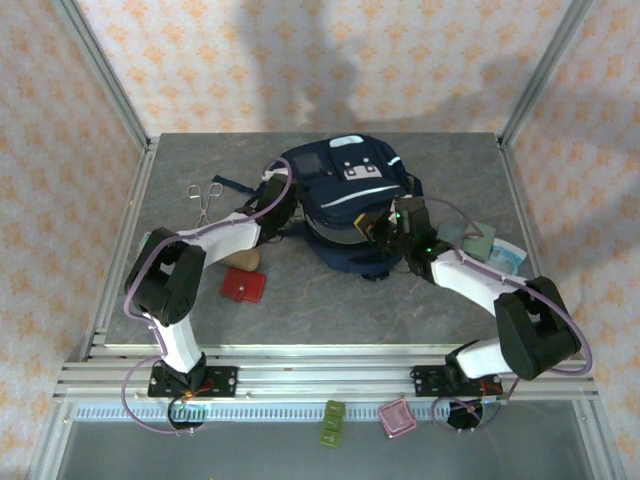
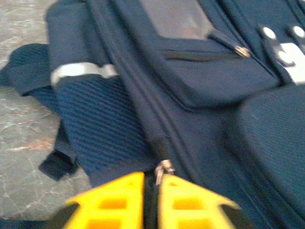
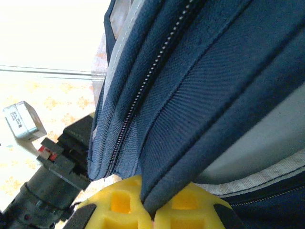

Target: Pack books, pencil case, and school supplies into a backpack

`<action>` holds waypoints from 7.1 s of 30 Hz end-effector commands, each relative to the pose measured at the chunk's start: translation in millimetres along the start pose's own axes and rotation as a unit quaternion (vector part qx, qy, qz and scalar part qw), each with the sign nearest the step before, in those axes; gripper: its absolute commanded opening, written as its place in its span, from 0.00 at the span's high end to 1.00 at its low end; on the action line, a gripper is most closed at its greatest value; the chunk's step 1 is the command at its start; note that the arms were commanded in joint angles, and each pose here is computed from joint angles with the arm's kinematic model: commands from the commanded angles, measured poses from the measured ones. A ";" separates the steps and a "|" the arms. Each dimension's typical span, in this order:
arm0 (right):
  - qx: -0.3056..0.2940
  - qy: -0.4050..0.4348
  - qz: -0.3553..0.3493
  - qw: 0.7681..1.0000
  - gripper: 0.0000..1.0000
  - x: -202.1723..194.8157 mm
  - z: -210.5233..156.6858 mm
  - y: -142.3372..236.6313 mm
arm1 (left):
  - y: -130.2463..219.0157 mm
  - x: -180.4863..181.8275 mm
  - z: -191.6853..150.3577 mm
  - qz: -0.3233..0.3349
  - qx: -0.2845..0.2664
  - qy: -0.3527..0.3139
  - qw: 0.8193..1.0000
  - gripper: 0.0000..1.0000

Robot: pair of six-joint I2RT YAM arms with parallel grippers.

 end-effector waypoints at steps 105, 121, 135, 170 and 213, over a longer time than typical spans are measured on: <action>0.041 0.098 -0.459 0.882 0.43 -201.0 -6.8 84.3 | 76.1 -89.5 -75.6 -0.163 0.066 -0.140 0.974 0.21; 0.021 0.109 -0.420 0.901 0.51 -180.8 0.6 87.1 | 24.4 -122.8 -107.8 -0.056 0.079 -0.387 0.917 0.13; 0.020 0.106 -0.402 0.909 0.57 -178.4 -2.5 85.9 | -4.2 -129.6 -89.8 -0.009 0.034 -0.417 0.908 0.80; 0.003 0.334 -0.176 0.926 0.66 1.7 4.8 13.5 | 110.1 -210.3 71.7 -0.119 -0.111 -0.291 0.943 1.00; 0.007 0.232 -0.159 0.960 0.86 -57.3 -14.1 -31.1 | 123.0 -201.9 71.5 -0.140 -0.108 -0.252 0.952 1.00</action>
Point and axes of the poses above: each hand's point on the last joint's axis, 136 mm out from that joint toward the fingers, its own y axis back along the fingers, its own x axis along the line the jaws close on, z = x × y, the point moved 4 cm from there along y, back along the fingers, and after that the axes turned 12 degrees about y, right-handed, at the moved point
